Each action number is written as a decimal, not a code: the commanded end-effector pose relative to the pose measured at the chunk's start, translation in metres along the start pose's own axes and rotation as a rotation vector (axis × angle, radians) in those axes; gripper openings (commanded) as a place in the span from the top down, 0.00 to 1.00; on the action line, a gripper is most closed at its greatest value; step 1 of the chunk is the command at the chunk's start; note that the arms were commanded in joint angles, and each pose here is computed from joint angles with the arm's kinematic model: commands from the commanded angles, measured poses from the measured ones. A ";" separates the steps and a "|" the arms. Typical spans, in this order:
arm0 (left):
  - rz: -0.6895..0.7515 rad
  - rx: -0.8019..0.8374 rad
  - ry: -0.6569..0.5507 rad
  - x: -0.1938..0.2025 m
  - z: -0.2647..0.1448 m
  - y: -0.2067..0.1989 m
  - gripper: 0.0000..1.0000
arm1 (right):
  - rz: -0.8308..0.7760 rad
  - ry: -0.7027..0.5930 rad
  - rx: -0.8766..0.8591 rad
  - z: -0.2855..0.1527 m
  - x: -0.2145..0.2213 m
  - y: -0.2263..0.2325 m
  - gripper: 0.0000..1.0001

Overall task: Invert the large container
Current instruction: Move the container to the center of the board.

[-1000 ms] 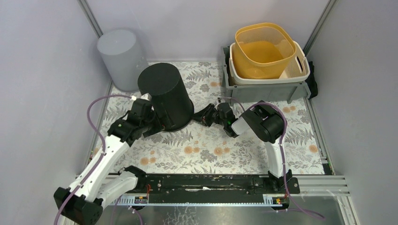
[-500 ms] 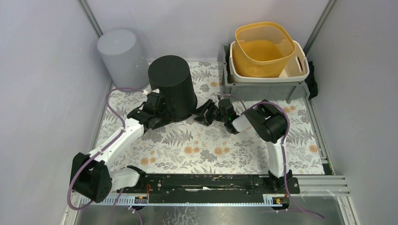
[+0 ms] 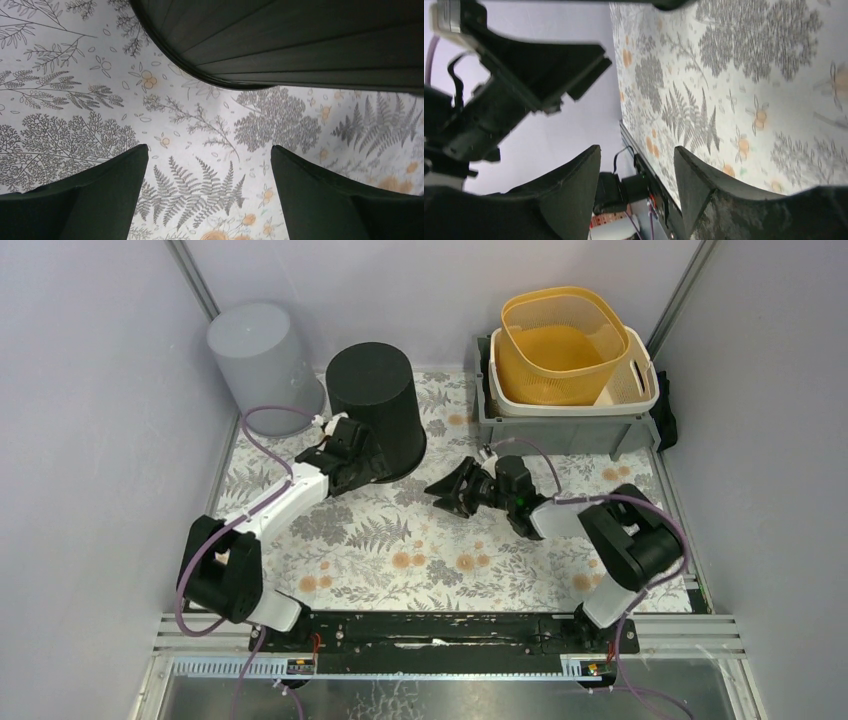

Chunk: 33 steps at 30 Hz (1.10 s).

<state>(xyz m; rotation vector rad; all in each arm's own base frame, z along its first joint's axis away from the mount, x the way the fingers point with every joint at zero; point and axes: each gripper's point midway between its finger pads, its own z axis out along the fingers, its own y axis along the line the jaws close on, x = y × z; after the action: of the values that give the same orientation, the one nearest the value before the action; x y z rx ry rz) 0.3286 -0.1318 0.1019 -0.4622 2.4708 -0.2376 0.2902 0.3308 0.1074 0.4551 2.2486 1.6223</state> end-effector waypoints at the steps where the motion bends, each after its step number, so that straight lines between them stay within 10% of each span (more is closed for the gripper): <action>1: -0.102 -0.044 -0.139 -0.041 0.013 -0.007 0.00 | -0.074 0.063 0.005 -0.029 0.022 0.006 0.37; 23: -0.304 -0.253 -0.250 -0.157 0.103 0.043 0.00 | -0.192 0.167 0.103 -0.086 0.056 0.015 0.34; 33: -0.335 -0.182 -0.275 -0.174 0.052 0.036 0.00 | -0.268 0.111 0.136 -0.105 0.046 0.049 0.32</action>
<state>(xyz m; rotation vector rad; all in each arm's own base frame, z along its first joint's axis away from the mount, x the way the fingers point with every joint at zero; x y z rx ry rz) 0.5005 -0.0273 0.1058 -0.9535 2.1884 -0.0087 0.2014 0.2797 0.1479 0.1606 2.4648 1.4313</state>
